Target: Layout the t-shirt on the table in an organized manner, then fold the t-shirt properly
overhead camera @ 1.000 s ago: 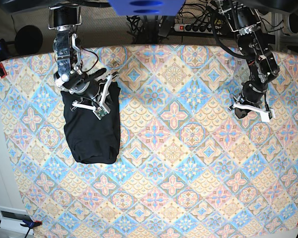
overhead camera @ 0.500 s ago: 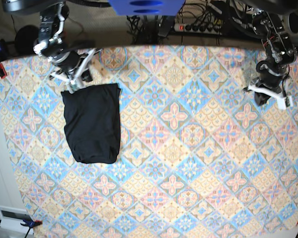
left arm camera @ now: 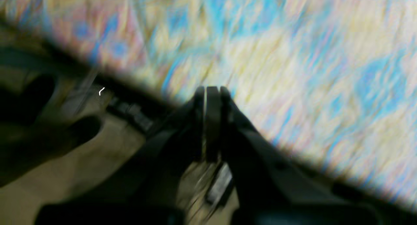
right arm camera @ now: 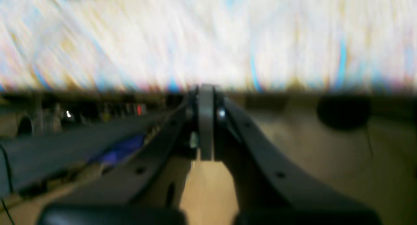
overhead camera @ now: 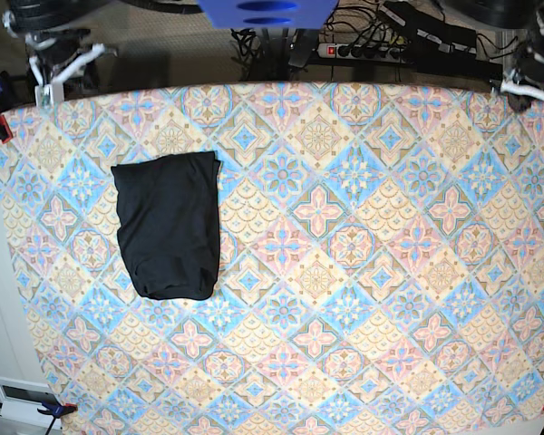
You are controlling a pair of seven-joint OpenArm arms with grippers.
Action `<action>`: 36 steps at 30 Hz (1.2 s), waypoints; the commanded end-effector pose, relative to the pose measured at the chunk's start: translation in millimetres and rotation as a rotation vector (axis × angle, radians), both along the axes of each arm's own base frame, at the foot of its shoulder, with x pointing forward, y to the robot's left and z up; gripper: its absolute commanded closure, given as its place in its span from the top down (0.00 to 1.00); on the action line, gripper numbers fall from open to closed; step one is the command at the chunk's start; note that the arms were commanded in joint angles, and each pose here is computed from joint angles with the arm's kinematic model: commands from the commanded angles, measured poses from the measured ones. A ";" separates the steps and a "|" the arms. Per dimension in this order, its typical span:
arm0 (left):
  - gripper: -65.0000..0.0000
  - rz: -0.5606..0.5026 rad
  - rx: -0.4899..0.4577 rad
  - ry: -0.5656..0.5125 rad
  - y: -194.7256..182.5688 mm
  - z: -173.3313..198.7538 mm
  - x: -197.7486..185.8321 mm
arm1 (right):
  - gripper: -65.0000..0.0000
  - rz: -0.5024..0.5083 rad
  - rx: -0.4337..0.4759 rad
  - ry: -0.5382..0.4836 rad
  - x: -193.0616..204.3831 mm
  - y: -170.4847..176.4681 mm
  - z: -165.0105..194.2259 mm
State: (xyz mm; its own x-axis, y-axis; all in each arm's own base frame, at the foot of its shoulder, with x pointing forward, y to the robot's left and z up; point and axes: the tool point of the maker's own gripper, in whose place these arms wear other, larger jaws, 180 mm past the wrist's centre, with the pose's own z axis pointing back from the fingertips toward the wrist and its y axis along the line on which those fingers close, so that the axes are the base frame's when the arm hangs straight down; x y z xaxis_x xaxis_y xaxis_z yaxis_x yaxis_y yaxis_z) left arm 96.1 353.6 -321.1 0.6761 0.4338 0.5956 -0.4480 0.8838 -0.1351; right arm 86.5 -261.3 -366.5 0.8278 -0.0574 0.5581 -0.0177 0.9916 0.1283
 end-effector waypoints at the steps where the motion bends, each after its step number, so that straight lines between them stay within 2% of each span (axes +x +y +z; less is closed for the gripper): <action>1: 0.00 -0.008 0.028 0.018 5.0 4.9 -9.0 | 0.00 0.006 0.000 -0.050 8.0 -2.1 10.1; 5: 0.00 0.008 0.036 0.144 11.6 -7.6 -48.8 | 0.00 0.004 -0.024 0.079 -33.0 -6.8 -5.8; 7: 0.00 0.027 0.032 0.206 16.3 -17.9 -67.3 | 0.00 0.004 -0.013 0.139 -51.0 2.2 -17.4; 12: 0.00 0.053 0.013 0.414 26.7 -63.9 -119.1 | 0.00 0.085 -0.036 0.293 -85.5 20.8 -51.0; 14: 0.00 0.048 -0.012 0.481 22.6 -87.2 -137.7 | 0.00 0.099 -0.025 0.384 -109.8 25.5 -71.8; 17: 0.00 0.013 -0.025 0.503 6.7 -124.0 -158.6 | 0.00 0.070 0.030 0.524 -155.1 31.1 -99.9; 19: 0.00 -0.056 0.002 0.501 -2.9 -144.7 -167.0 | 0.00 0.036 0.069 0.589 -180.9 33.2 -115.0; 21: 0.00 -0.110 0.013 0.482 -16.6 -168.4 -170.5 | 0.00 0.017 0.105 0.548 -161.6 40.3 -133.2; 23: 0.00 -0.151 0.021 0.507 -23.7 -193.2 -181.6 | 0.00 0.011 0.133 0.515 -138.1 46.9 -150.8; 25: 0.00 -0.176 0.031 0.538 -26.5 -216.6 -188.2 | 0.00 0.023 0.112 0.556 -145.9 40.7 -163.8; 28: 0.00 -0.218 0.033 0.565 -36.6 -246.4 -188.6 | 0.00 0.030 0.081 0.537 -128.6 34.9 -182.3; 31: 0.00 -0.279 0.018 0.537 -61.0 -266.8 -175.9 | 0.00 0.020 0.074 0.566 -132.0 33.0 -199.5; 36: 0.00 -0.368 0.013 0.506 -86.5 -286.3 -157.3 | 0.00 -0.029 0.123 0.587 -133.5 42.7 -226.3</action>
